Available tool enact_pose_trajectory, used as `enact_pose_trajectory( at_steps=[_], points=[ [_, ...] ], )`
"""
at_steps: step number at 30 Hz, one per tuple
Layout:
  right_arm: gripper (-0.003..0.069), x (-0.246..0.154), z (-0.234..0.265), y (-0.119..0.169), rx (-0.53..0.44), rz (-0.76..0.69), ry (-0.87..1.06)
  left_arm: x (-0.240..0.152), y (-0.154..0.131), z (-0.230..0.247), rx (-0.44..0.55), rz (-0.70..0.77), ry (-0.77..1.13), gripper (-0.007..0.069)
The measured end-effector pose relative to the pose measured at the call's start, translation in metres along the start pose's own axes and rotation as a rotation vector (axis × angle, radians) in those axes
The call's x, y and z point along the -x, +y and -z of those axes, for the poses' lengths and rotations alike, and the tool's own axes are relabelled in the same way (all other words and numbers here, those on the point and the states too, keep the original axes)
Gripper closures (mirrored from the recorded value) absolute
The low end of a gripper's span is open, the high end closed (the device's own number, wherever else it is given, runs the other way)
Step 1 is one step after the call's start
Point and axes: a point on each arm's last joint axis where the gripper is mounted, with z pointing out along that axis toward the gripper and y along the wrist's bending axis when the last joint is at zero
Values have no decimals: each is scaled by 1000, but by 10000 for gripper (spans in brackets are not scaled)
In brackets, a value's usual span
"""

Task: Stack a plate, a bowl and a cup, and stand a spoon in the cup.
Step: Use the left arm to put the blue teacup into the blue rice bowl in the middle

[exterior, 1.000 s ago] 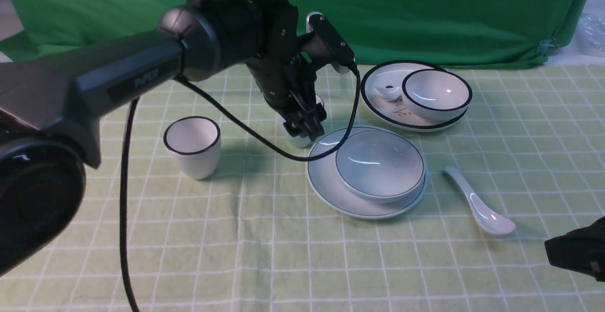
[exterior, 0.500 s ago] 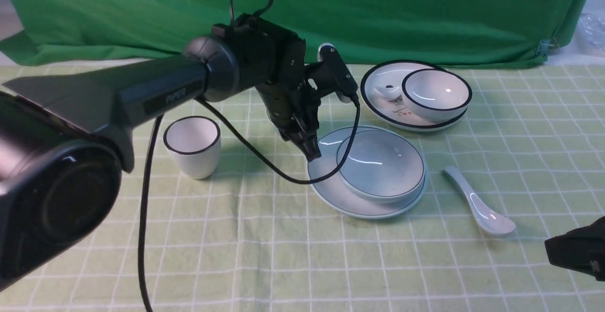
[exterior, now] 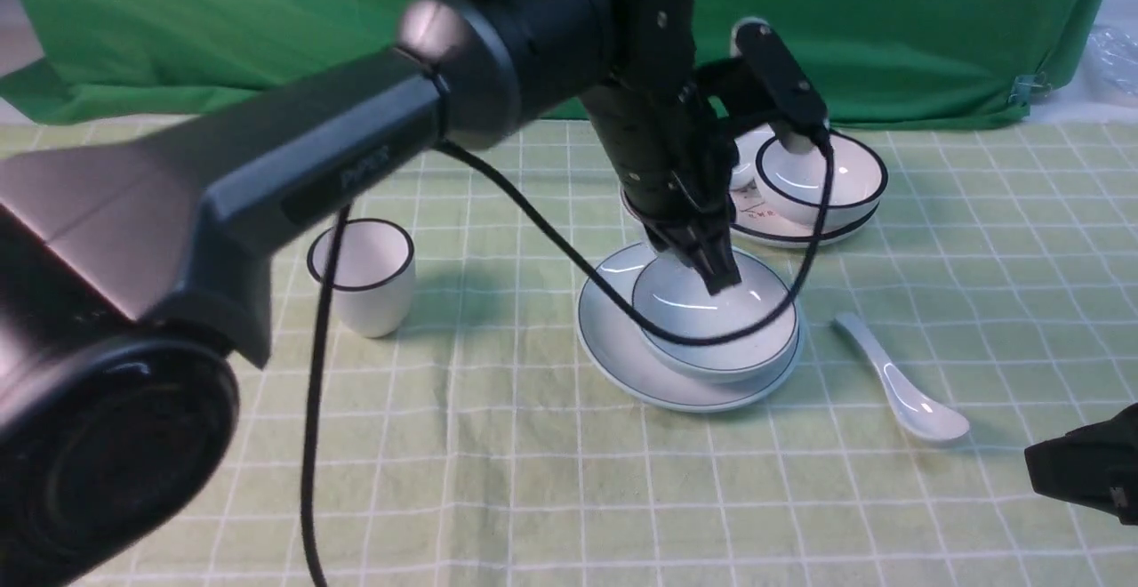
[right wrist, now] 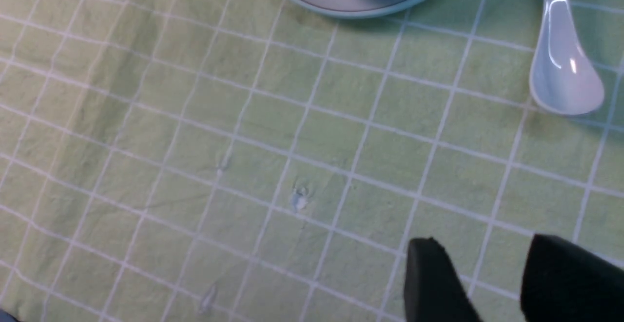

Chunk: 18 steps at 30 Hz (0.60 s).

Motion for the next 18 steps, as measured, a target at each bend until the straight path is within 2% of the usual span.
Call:
enact_pose_trajectory(
  at_steps=[5, 18],
  points=[
    [355, 0, 0, 0, 0, 0, 0, 5, -14, -31, -3, -50, 25, 581],
    [355, 0, 0, 0, 2, 0, 3, 1, -15, -49, 1, -65, 55, 580]
  ],
)
